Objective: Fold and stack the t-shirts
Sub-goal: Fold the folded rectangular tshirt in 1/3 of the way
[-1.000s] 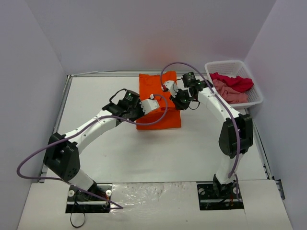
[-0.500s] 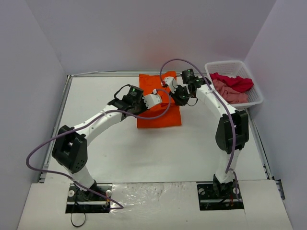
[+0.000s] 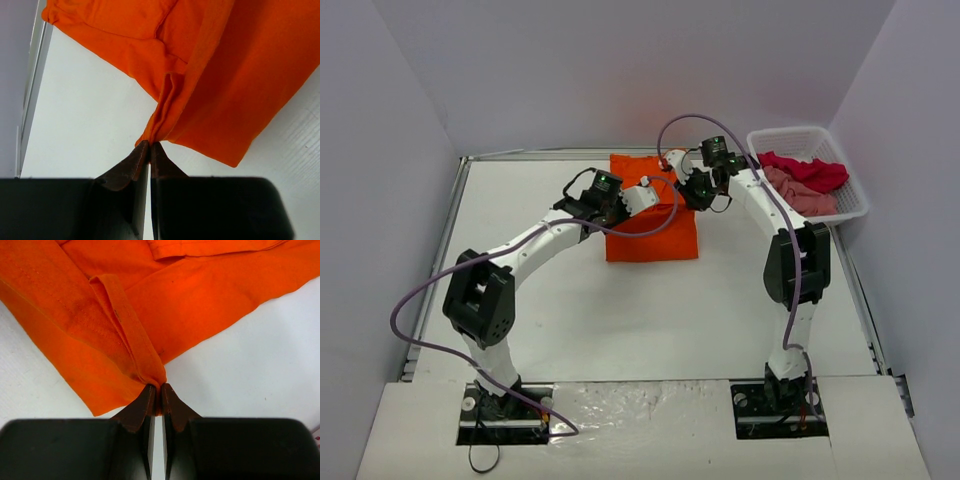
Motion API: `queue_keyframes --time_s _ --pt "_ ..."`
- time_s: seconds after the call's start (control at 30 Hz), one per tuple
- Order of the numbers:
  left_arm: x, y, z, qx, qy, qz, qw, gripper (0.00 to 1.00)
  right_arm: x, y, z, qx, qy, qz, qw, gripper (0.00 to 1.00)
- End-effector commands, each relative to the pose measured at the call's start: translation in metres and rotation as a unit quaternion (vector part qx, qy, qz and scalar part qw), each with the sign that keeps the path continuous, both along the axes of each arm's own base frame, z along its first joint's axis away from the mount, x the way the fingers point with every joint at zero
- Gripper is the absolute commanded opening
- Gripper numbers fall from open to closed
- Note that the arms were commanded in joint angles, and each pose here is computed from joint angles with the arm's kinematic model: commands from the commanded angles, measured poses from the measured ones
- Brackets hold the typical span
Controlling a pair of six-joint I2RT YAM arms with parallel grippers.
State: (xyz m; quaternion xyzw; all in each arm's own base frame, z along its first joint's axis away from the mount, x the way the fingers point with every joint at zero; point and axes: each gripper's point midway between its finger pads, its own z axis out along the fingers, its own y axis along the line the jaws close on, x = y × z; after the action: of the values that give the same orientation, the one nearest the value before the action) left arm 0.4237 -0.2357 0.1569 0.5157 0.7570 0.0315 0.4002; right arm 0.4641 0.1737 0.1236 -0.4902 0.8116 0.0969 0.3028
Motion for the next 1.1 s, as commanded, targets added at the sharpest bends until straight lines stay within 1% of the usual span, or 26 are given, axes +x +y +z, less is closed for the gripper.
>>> queue_keyframes --time_s 0.0,0.17,0.33,0.6,0.83,1.07 --pt "0.02 0.0 0.024 -0.007 -0.037 0.01 0.999 0.02 0.013 -0.003 0.004 0.008 -0.006 -0.014 1.0 0.0" --pt "0.031 -0.002 0.018 -0.006 -0.032 0.011 0.999 0.02 0.023 -0.004 0.0 0.012 -0.008 -0.014 1.0 0.0" --pt "0.04 -0.002 0.001 0.005 -0.015 0.011 1.0 0.02 0.035 -0.009 -0.011 0.016 -0.003 -0.015 1.0 0.0" --pt "0.056 0.001 -0.007 0.007 0.002 0.017 1.0 0.02 0.056 -0.009 -0.022 0.026 -0.003 -0.019 0.999 0.0" --pt "0.063 0.0 -0.005 0.01 0.002 0.018 1.0 0.02 0.06 -0.005 -0.037 0.03 0.008 -0.012 0.999 0.0" --pt "0.067 -0.002 -0.015 0.017 0.01 0.015 1.0 0.02 0.067 -0.004 -0.046 0.028 0.009 -0.012 0.999 0.0"
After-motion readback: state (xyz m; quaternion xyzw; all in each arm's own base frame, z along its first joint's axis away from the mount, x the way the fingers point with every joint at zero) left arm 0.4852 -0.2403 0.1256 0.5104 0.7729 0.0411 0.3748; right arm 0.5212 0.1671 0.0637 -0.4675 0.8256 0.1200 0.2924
